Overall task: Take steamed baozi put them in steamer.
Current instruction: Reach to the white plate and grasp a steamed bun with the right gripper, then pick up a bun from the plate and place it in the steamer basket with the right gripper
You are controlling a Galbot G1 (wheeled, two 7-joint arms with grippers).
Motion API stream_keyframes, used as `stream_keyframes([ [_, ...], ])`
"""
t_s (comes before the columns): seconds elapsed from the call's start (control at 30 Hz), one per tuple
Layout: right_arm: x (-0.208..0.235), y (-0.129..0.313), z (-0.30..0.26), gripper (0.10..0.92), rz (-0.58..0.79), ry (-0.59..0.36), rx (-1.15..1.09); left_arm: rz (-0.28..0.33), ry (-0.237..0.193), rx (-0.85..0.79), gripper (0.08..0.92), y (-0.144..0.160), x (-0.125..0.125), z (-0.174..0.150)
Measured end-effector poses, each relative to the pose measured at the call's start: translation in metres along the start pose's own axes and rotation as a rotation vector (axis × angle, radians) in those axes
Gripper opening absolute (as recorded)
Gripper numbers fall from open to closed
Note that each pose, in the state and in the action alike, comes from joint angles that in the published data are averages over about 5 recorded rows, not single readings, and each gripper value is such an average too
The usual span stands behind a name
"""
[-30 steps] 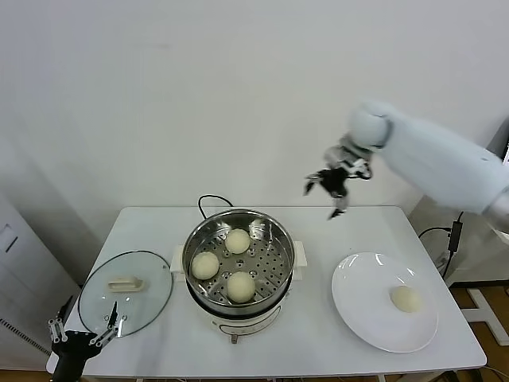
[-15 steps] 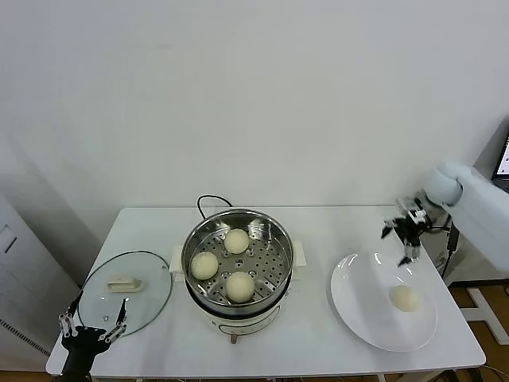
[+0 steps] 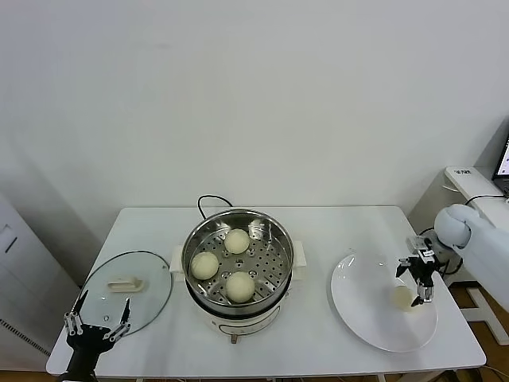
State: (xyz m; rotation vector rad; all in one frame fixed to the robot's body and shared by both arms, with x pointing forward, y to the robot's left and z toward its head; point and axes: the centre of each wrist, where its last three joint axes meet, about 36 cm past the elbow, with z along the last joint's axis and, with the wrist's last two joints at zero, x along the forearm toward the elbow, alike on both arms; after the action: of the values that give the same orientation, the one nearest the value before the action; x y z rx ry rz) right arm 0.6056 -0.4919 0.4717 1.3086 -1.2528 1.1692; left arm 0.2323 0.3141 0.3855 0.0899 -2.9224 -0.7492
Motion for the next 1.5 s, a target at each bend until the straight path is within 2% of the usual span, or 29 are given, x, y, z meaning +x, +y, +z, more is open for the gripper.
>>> stream_keyframes([
  [0.17,-0.01,0.005,0.001,0.757,0.005,0.002,-0.001,0.001,0.001,-0.001,0.823,0.0,0.0,0.0],
  [0.53,-0.011,0.009,-0.003,0.468,0.025,0.018,0.018,0.004,0.0,0.0,0.823,-0.001,0.0,0.002],
  [0.63,-0.001,0.006,-0.007,0.414,0.036,0.016,0.022,0.003,-0.002,0.001,0.823,-0.001,0.0,0.002],
  [0.83,0.041,-0.014,-0.034,0.4,0.076,-0.045,0.033,0.004,-0.009,0.003,0.823,-0.002,0.0,0.001],
  [1.0,0.097,-0.041,-0.077,0.4,0.126,-0.141,0.047,0.006,-0.015,0.002,0.823,-0.002,0.001,-0.001],
  [1.27,0.188,-0.074,-0.181,0.399,0.171,-0.3,0.1,0.004,-0.025,0.004,0.823,-0.001,0.001,-0.003],
  [1.5,0.21,-0.073,-0.278,0.399,0.133,-0.359,0.156,0.008,-0.036,0.004,0.823,-0.002,0.002,-0.004],
])
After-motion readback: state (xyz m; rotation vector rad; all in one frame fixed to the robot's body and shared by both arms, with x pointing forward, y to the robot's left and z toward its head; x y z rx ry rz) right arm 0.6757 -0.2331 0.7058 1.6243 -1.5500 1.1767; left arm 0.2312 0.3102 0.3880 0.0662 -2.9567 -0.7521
